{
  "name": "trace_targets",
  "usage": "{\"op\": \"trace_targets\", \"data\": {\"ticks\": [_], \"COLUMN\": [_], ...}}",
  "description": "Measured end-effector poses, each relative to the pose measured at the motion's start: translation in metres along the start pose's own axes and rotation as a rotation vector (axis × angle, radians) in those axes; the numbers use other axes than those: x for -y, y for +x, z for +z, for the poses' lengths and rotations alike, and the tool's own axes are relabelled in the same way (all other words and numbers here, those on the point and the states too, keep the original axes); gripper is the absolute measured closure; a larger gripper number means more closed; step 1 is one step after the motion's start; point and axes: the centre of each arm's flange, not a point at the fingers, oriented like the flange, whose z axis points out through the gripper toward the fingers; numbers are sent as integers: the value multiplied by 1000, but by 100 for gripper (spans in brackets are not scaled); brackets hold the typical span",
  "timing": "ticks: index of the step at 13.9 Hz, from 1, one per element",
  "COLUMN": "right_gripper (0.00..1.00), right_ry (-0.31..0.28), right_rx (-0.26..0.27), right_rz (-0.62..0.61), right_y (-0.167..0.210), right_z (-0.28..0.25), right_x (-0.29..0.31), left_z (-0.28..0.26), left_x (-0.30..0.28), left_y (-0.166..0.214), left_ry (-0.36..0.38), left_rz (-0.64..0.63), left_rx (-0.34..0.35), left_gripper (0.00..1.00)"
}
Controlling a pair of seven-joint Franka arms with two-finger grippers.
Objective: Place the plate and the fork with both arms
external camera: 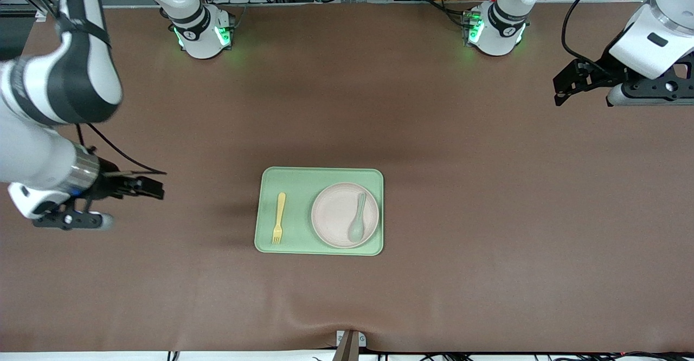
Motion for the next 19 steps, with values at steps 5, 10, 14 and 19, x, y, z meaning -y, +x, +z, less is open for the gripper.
{"op": "trace_targets", "data": {"ticks": [5, 10, 14, 19], "right_gripper": [0, 0, 0, 0], "right_ry": [10, 23, -14, -57], "right_rx": [2, 16, 20, -29], "right_rz": [0, 37, 4, -3], "right_y": [-40, -89, -116, -96], "right_z": [-66, -78, -78, -89], "right_x": [-44, -72, -59, -59], "left_z": [-3, -8, -7, -4], "left_x": [0, 0, 1, 7], "left_y": [-2, -5, -5, -4], "left_ry": [0, 0, 0, 1], "left_rz": [0, 0, -2, -13], "left_rx": [-3, -12, -9, -2], "left_gripper": [0, 0, 0, 0]}}
